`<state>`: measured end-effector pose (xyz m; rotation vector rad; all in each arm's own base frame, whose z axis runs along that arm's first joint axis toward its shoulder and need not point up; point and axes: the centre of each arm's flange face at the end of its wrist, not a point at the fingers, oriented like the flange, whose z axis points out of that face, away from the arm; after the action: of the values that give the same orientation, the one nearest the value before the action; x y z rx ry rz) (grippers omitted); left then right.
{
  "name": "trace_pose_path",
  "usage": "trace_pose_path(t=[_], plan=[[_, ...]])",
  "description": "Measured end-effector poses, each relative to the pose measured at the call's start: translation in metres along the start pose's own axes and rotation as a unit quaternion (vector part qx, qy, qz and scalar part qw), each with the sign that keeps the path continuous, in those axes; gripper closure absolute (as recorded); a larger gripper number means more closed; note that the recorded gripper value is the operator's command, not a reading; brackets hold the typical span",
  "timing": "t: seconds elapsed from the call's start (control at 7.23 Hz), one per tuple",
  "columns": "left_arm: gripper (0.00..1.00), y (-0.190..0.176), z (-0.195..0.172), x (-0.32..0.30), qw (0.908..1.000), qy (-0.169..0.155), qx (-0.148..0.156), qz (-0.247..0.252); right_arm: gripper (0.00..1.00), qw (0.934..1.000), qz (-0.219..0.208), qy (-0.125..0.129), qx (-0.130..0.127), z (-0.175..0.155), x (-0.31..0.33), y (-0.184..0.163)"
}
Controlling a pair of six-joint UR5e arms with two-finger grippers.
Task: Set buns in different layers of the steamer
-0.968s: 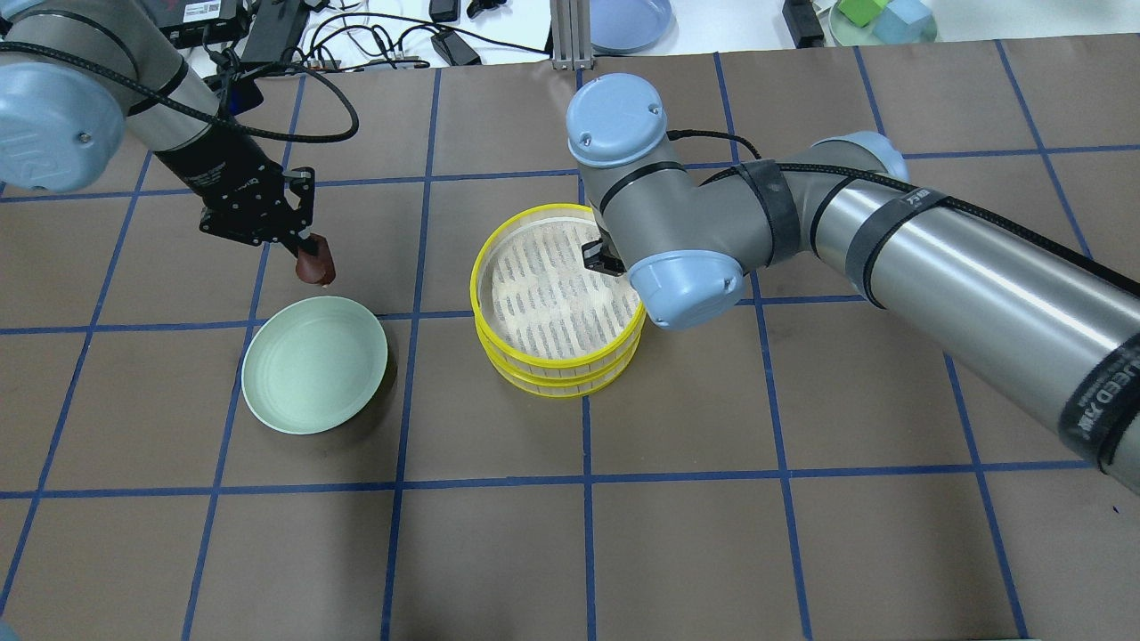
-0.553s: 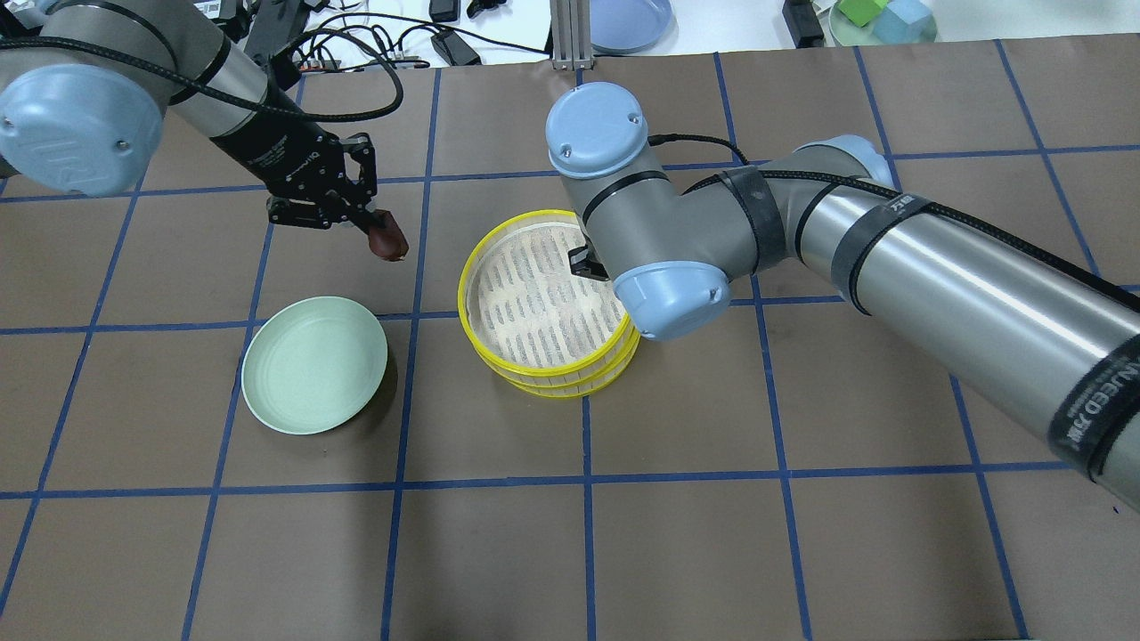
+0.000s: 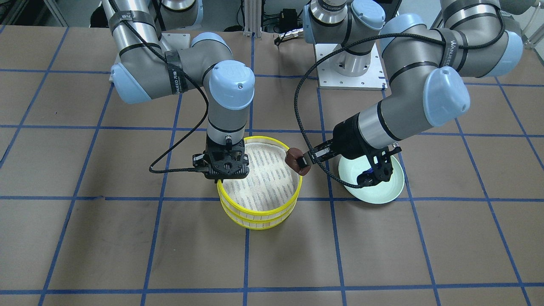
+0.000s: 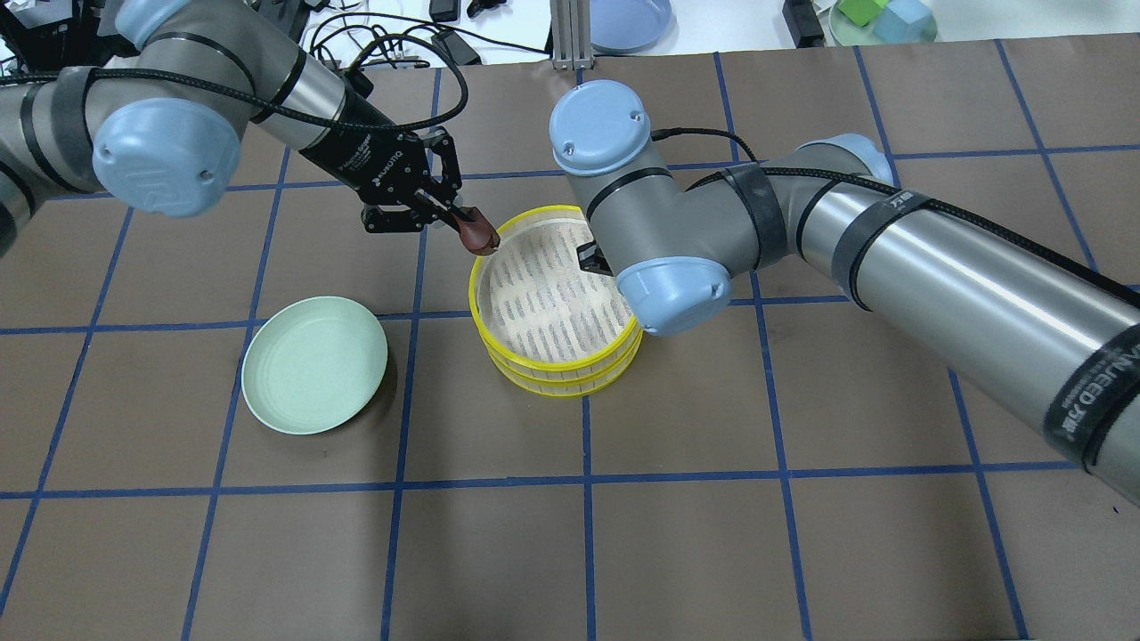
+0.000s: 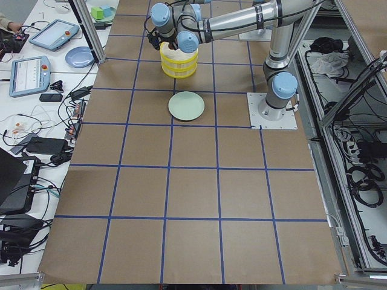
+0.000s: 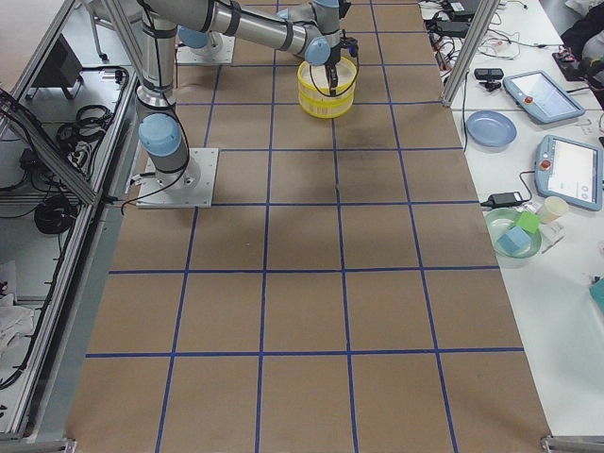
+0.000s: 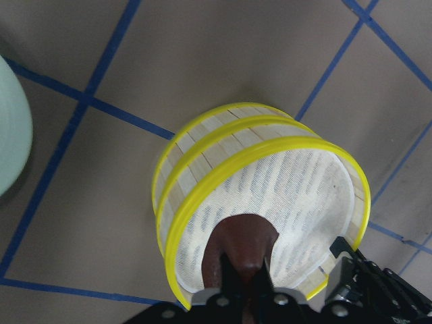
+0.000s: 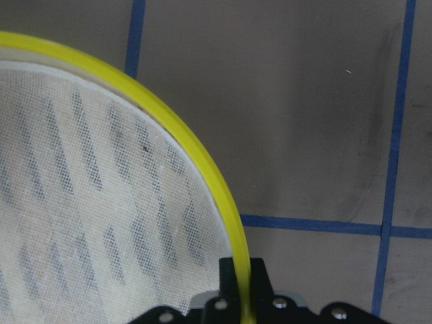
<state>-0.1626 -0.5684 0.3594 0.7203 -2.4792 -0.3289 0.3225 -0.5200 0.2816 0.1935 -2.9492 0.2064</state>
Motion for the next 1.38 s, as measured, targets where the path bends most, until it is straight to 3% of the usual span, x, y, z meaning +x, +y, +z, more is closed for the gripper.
trace_pose_path(t=[0.14, 0.28, 0.41, 0.55, 0.69, 0.97, 1.11, 1.38], plan=[[1.0, -0.006, 0.016, 0.0, 0.9999, 0.008, -0.009, -0.005, 0.27, 1.0, 0.0, 0.0, -0.003, 0.003, 0.0, 0.0], [1.0, -0.008, 0.032, 0.003, 0.9998, 0.009, -0.016, -0.007, 0.0, 1.0, -0.002, 0.002, -0.007, 0.005, 0.001, 0.001], [0.46, -0.011, 0.048, 0.004, 0.9997, 0.005, -0.023, -0.009, 0.0, 0.9999, -0.015, 0.004, -0.006, 0.003, 0.003, 0.0], [0.09, -0.014, 0.061, 0.004, 0.9995, -0.001, -0.031, -0.011, 0.0, 0.9996, -0.027, 0.002, 0.007, -0.012, 0.011, -0.005], [0.0, -0.012, 0.072, 0.004, 0.9991, -0.008, -0.038, -0.02, 0.0, 0.9995, -0.022, -0.003, 0.021, -0.041, 0.035, -0.011], [0.01, -0.001, 0.078, 0.013, 0.9982, -0.017, -0.034, -0.047, 0.0, 0.999, 0.004, -0.037, 0.024, -0.12, 0.106, -0.004], [0.01, 0.001, 0.068, 0.016, 0.9986, -0.028, -0.013, -0.043, 0.0, 0.9985, 0.02, -0.05, 0.014, -0.163, 0.137, 0.006], [0.0, -0.001, 0.024, 0.024, 0.995, -0.08, 0.06, 0.006, 0.0, 0.9976, 0.035, -0.056, -0.02, -0.229, 0.172, 0.035]])
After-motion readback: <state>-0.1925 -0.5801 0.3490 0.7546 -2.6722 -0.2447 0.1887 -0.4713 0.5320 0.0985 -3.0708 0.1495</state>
